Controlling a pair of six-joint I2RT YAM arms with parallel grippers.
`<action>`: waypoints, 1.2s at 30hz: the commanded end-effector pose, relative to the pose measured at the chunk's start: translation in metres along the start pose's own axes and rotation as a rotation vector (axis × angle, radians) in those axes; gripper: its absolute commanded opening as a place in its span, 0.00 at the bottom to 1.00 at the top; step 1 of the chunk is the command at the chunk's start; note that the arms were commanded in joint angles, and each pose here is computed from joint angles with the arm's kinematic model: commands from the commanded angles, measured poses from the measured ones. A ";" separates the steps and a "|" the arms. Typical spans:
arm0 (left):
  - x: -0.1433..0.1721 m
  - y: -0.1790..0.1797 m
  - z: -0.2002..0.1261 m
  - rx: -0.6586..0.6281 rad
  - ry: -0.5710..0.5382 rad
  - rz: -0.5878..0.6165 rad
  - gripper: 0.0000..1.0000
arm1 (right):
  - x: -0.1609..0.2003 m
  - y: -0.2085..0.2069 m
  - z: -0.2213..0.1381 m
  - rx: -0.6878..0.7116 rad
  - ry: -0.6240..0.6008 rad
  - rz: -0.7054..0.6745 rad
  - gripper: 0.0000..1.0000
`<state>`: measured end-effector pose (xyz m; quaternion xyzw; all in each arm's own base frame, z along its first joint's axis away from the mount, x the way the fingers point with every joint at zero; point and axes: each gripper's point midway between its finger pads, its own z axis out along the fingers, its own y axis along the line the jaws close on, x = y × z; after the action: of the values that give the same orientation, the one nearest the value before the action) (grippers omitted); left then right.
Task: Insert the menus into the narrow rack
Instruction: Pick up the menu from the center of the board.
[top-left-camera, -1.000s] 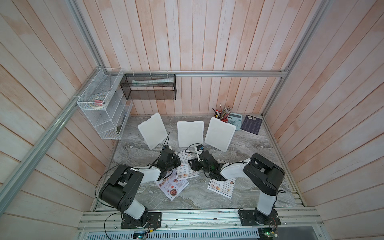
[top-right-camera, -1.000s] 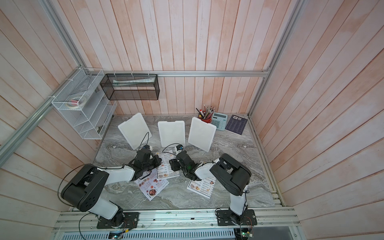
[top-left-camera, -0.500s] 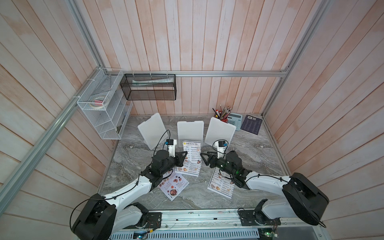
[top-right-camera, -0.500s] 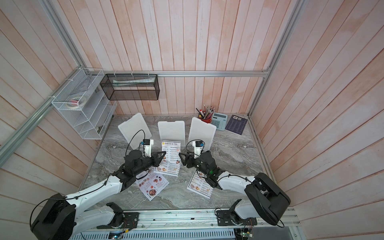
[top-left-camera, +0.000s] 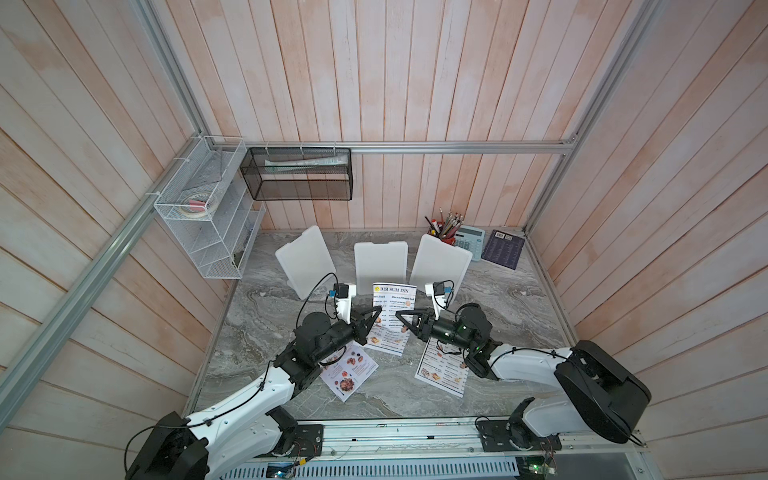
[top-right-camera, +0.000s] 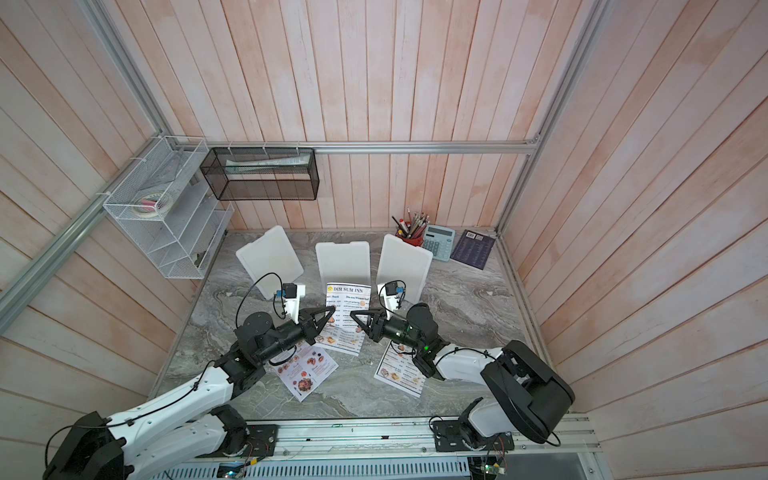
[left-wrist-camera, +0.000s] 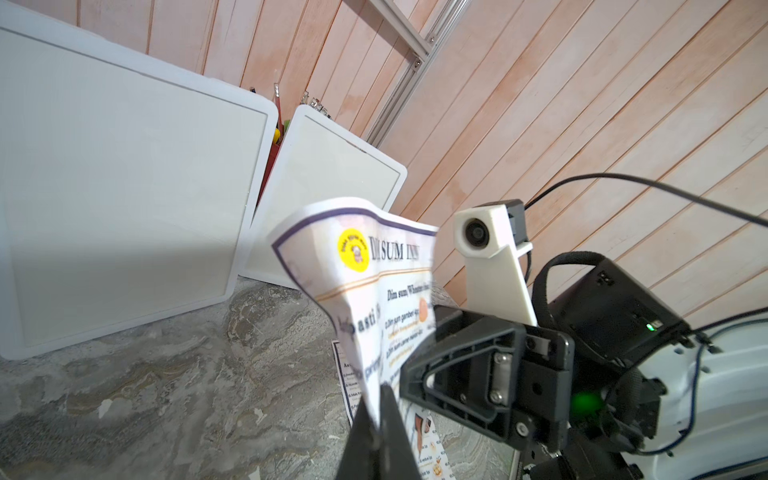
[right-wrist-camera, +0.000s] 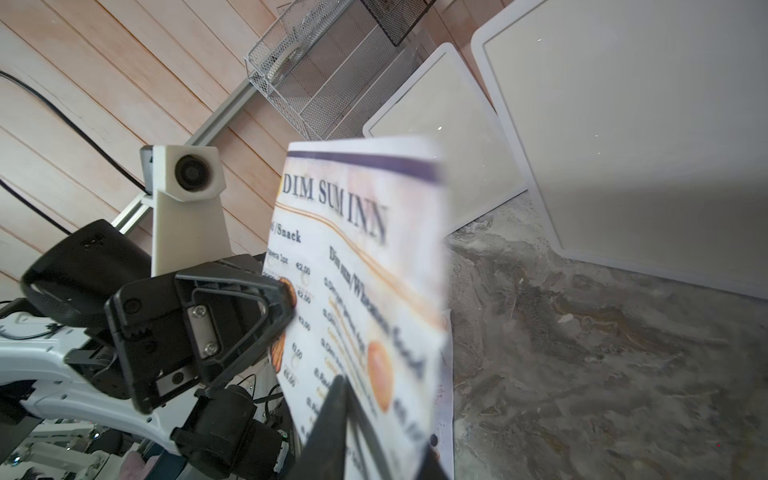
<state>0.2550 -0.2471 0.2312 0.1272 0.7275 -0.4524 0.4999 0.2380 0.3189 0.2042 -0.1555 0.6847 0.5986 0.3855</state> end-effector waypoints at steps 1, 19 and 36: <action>0.001 -0.004 -0.005 0.026 -0.019 0.033 0.09 | -0.007 0.016 -0.003 -0.091 -0.013 -0.012 0.00; -0.010 -0.015 -0.032 0.205 -0.119 0.084 0.91 | -0.021 0.051 -0.027 -0.137 -0.055 -0.157 0.00; -0.014 -0.034 -0.023 0.385 -0.063 0.082 0.91 | -0.011 0.065 -0.007 -0.149 0.005 -0.218 0.00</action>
<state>0.2329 -0.2428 0.2440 0.2147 0.6365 -0.5467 0.4999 0.1983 0.3203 0.2543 -0.2482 0.6209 0.6068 0.4297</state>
